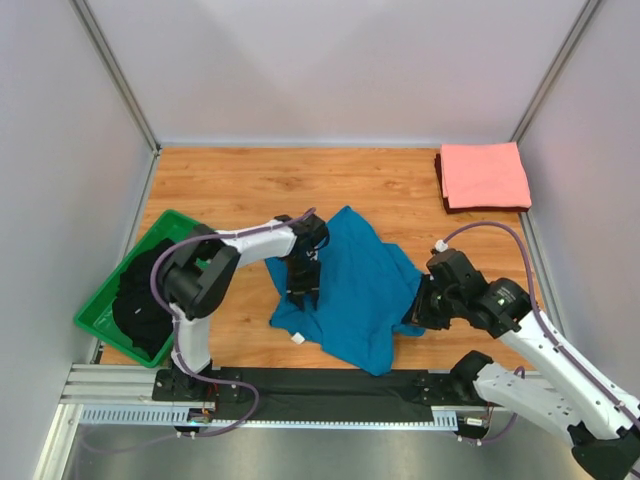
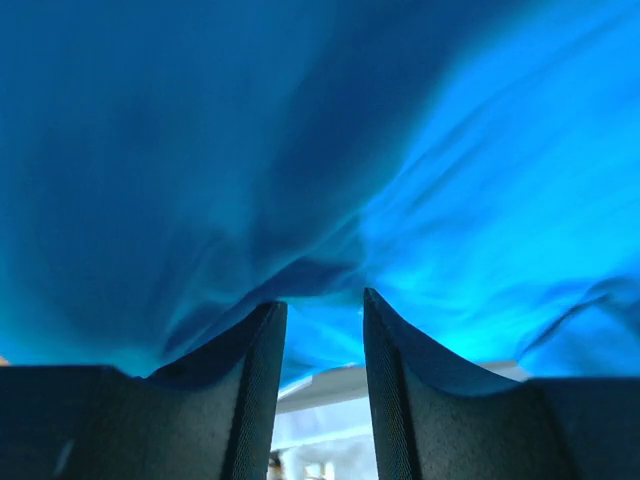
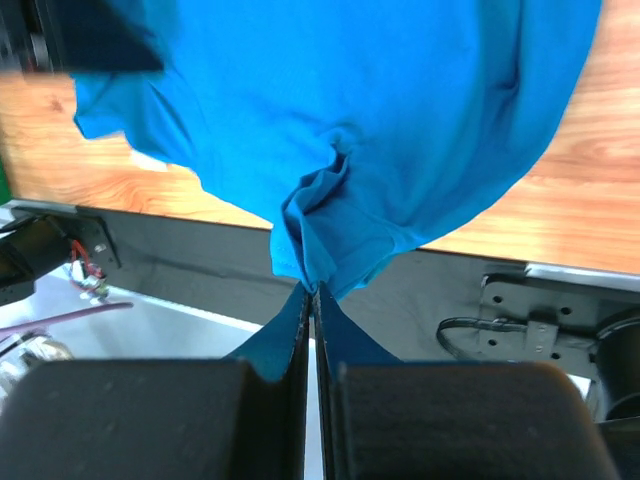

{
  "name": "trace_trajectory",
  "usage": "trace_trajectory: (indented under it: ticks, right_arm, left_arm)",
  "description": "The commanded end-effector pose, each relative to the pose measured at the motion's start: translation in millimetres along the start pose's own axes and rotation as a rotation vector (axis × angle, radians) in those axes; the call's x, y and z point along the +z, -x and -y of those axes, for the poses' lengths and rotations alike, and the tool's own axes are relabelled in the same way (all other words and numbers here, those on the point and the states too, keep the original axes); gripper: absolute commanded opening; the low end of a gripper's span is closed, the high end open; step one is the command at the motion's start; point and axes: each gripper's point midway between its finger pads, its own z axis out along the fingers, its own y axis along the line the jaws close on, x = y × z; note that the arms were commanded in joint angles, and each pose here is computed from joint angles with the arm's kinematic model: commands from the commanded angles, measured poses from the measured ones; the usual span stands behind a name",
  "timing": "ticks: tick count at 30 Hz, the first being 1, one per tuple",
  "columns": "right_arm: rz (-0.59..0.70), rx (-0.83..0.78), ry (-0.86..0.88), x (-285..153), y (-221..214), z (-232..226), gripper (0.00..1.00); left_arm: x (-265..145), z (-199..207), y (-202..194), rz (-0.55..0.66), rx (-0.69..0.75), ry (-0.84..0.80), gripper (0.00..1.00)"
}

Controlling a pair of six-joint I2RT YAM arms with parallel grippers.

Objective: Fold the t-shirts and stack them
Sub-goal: Flatten the tshirt out

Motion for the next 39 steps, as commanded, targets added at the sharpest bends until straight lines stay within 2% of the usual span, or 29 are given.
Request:
trace_trajectory:
  ticks: [1,3,5,6,7,8,9,10,12,14,15,16,17,18,19,20,21,22,23,24,25,27,29,30,32,33,34,36,39]
  right_arm:
    - [0.056,-0.044,-0.049,4.5,9.5,11.5,0.00]
    - [0.092,-0.046,-0.068,13.2,17.2,14.7,0.00]
    - [0.106,-0.041,-0.053,22.9,22.9,8.5,0.00]
    - [0.123,-0.037,-0.047,25.4,27.6,5.8,0.00]
    - [0.131,-0.039,-0.038,28.1,30.4,2.4,0.00]
    - [0.146,-0.038,-0.024,32.3,36.7,-4.2,0.00]
    - [0.150,-0.040,-0.016,34.3,39.4,-7.7,0.00]
    - [0.149,-0.041,-0.011,37.0,40.9,-10.8,0.00]
    - [0.116,-0.048,0.008,45.8,40.0,-19.2,0.00]
    - [0.072,-0.058,0.056,52.9,34.7,-29.5,0.00]
    - [0.030,-0.057,0.059,59.7,27.1,-28.8,0.00]
    - [0.015,-0.060,0.059,63.8,23.9,-27.7,0.00]
    - [0.008,-0.060,0.063,66.7,22.8,-28.0,0.00]
    - [-0.005,-0.056,0.059,69.4,20.3,-26.6,0.00]
    - [-0.016,-0.053,0.047,73.9,17.3,-22.2,0.00]
    - [-0.015,-0.053,0.050,75.8,17.3,-22.4,0.00]
    - [-0.015,-0.053,0.050,77.4,17.0,-21.8,0.00]
    - [-0.022,-0.052,0.046,79.9,16.1,-21.1,0.00]
    - [-0.028,-0.055,0.052,80.9,15.9,-23.4,0.00]
    - [-0.041,-0.055,0.048,82.0,14.6,-23.7,0.00]
    - [-0.070,-0.058,0.014,83.4,13.7,-22.6,0.00]
    - [-0.089,-0.082,-0.013,82.9,12.4,-22.7,0.03]
    - [-0.085,-0.112,-0.026,78.5,14.7,-24.9,0.07]
    - [-0.081,-0.119,-0.032,76.8,16.6,-25.0,0.11]
    - [-0.076,-0.121,-0.090,70.1,21.9,-20.1,0.20]
    - [-0.077,-0.123,-0.113,66.2,23.8,-19.0,0.31]
    - [-0.105,-0.127,-0.169,60.6,20.2,-9.9,0.35]
    - [-0.051,-0.147,-0.220,49.4,37.8,-11.6,0.44]
    - [-0.006,-0.121,-0.284,39.4,57.2,-2.9,0.52]
  left_arm:
    - [2.6,1.4,45.4,0.049,0.112,0.115,0.44]
    - [-6.5,15.1,84.6,0.107,0.119,0.091,0.44]
    - [2.7,8.6,118.9,0.105,0.077,0.093,0.44]
    - [-14.1,25.9,150.1,0.173,0.070,0.036,0.45]
    - [-3.5,27.4,163.3,0.149,0.046,0.007,0.45]
    - [-10.9,26.4,184.5,0.171,0.013,-0.035,0.45]
    - [-33.0,47.1,207.3,0.224,0.022,-0.126,0.45]
    - [-35.0,50.7,217.3,0.226,0.016,-0.159,0.45]
    - [-70.5,62.0,236.7,0.300,0.044,-0.223,0.45]
    - [-104.8,60.3,227.7,0.348,0.059,-0.194,0.47]
    - [-107.1,46.9,220.4,0.358,0.045,-0.129,0.48]
    - [-135.8,42.9,206.4,0.399,0.042,-0.115,0.48]
    - [-142.8,36.4,195.6,0.410,0.038,-0.084,0.49]
    - [-129.6,13.1,178.1,0.377,0.011,0.000,0.49]
    - [-153.8,11.8,162.6,0.428,0.007,-0.014,0.50]
    - [-152.9,8.5,150.6,0.430,0.003,-0.013,0.50]
    - [-129.1,3.7,132.3,0.380,-0.007,-0.045,0.51]
    - [-144.0,13.7,115.7,0.414,0.017,-0.130,0.51]
    - [-117.1,8.4,91.2,0.341,0.016,-0.163,0.52]
    - [-130.6,34.6,82.1,0.372,0.075,-0.316,0.52]
    - [-112.6,37.9,60.5,0.318,0.075,-0.330,0.53]
    - [-108.2,50.3,46.9,0.323,0.101,-0.368,0.53]
    - [-88.8,63.6,23.4,0.245,0.086,-0.415,0.54]
    - [-84.2,76.0,27.0,0.255,0.100,-0.463,0.54]
    - [-72.3,86.7,23.0,0.248,0.118,-0.457,0.54]
    - [-59.6,86.0,22.0,0.221,0.119,-0.422,0.54]
    - [-53.2,88.5,19.2,0.211,0.140,-0.403,0.54]
    - [-40.8,88.9,24.3,0.205,0.151,-0.360,0.54]
    - [-29.9,86.5,23.1,0.192,0.143,-0.329,0.54]
